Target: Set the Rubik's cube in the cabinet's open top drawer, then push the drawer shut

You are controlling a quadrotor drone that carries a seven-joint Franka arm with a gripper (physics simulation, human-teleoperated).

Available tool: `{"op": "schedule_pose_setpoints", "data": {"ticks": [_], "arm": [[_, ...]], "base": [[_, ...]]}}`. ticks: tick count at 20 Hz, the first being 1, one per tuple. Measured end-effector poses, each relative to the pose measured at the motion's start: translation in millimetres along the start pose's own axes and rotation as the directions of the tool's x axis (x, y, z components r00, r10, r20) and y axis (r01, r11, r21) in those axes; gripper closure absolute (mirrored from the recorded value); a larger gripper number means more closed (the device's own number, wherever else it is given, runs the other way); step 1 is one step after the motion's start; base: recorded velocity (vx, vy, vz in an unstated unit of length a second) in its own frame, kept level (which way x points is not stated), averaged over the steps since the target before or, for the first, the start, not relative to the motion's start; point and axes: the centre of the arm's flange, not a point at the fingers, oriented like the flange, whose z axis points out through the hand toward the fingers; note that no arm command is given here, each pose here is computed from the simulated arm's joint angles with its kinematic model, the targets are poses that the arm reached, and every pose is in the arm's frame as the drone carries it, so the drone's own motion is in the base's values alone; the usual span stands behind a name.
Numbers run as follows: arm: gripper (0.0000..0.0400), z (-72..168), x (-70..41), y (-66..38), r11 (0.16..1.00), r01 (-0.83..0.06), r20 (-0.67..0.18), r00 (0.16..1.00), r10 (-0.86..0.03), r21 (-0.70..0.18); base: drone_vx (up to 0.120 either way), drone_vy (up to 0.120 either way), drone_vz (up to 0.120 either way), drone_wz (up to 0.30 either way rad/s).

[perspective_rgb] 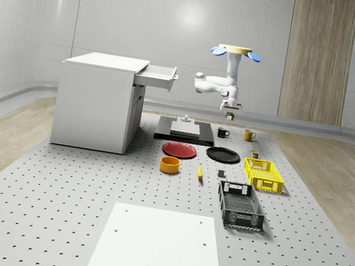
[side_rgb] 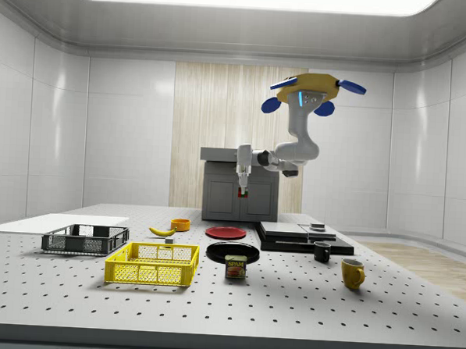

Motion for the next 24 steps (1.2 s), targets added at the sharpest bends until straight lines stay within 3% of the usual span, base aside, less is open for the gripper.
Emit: {"op": "schedule_pose_setpoints", "data": {"ticks": [8, 24], "arm": [[0.0075, 0.0, 0.0, 0.0, 1.0, 0.0, 0.0, 1.0, 0.0, 0.0], [0.0075, 0.0, 0.0, 0.0, 1.0, 0.0, 0.0, 1.0, 0.0, 0.0]], "base": [[0.005, -0.12, 0.02, 0.0], [0.0, -0.12, 0.12, 0.0]]}}
